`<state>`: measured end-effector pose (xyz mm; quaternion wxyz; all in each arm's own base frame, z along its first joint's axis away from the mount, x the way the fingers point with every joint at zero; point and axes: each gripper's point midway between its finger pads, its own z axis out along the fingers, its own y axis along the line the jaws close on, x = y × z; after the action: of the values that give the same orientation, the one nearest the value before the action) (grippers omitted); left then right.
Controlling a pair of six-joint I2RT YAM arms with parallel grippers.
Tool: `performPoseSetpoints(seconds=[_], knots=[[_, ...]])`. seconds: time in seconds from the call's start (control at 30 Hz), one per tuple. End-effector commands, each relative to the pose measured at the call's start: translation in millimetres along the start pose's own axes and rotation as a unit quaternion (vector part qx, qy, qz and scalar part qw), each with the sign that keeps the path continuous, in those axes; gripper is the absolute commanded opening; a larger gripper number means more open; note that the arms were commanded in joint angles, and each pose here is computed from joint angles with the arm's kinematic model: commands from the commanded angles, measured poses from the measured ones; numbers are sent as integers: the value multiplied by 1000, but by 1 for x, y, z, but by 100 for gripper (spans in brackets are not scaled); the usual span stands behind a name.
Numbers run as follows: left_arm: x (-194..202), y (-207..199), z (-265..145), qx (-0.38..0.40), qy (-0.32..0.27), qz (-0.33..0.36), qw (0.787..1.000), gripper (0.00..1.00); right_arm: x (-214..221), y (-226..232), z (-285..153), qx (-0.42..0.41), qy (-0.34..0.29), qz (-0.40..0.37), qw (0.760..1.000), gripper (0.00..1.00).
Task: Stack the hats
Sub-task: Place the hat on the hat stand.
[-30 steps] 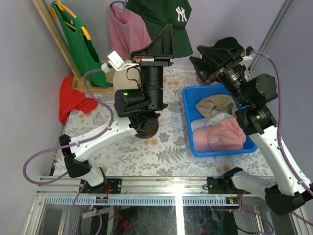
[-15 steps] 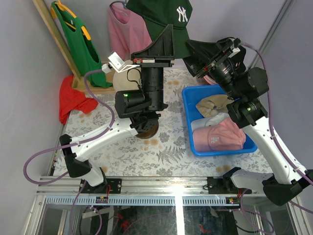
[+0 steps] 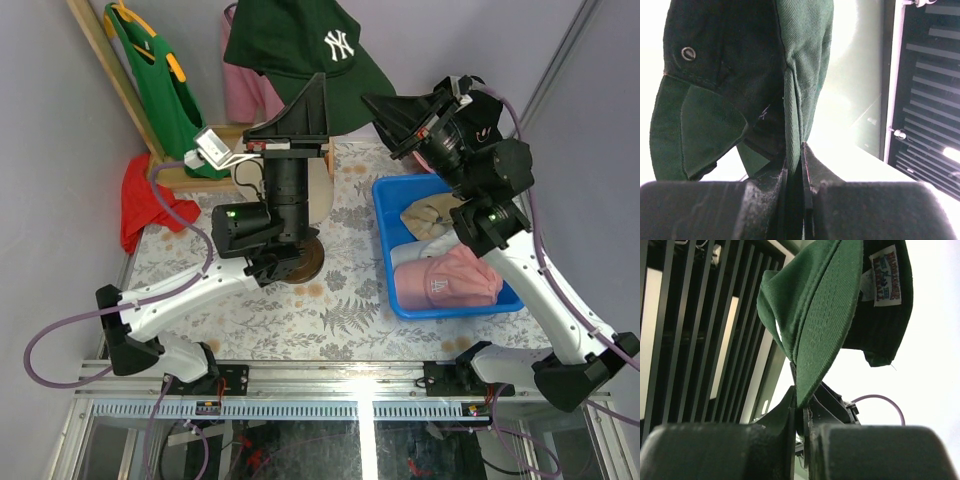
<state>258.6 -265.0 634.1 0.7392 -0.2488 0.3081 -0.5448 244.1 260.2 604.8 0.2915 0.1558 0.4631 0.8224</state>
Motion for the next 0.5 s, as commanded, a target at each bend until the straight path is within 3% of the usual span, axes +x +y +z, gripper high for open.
performPoseSetpoints(seconds=[0.0,0.2,0.47], knots=[[-30,-8,-6,15,-11,49,999,1,0,16,5,-52,14,-10,999,1],[-72,1,-16,0,-26,104,994,27,8,27,20,-92,67,-6,994,0],[-132,23,-37,-47,-51,129,989,59,5,14,42,-91,90,-10,992,0]])
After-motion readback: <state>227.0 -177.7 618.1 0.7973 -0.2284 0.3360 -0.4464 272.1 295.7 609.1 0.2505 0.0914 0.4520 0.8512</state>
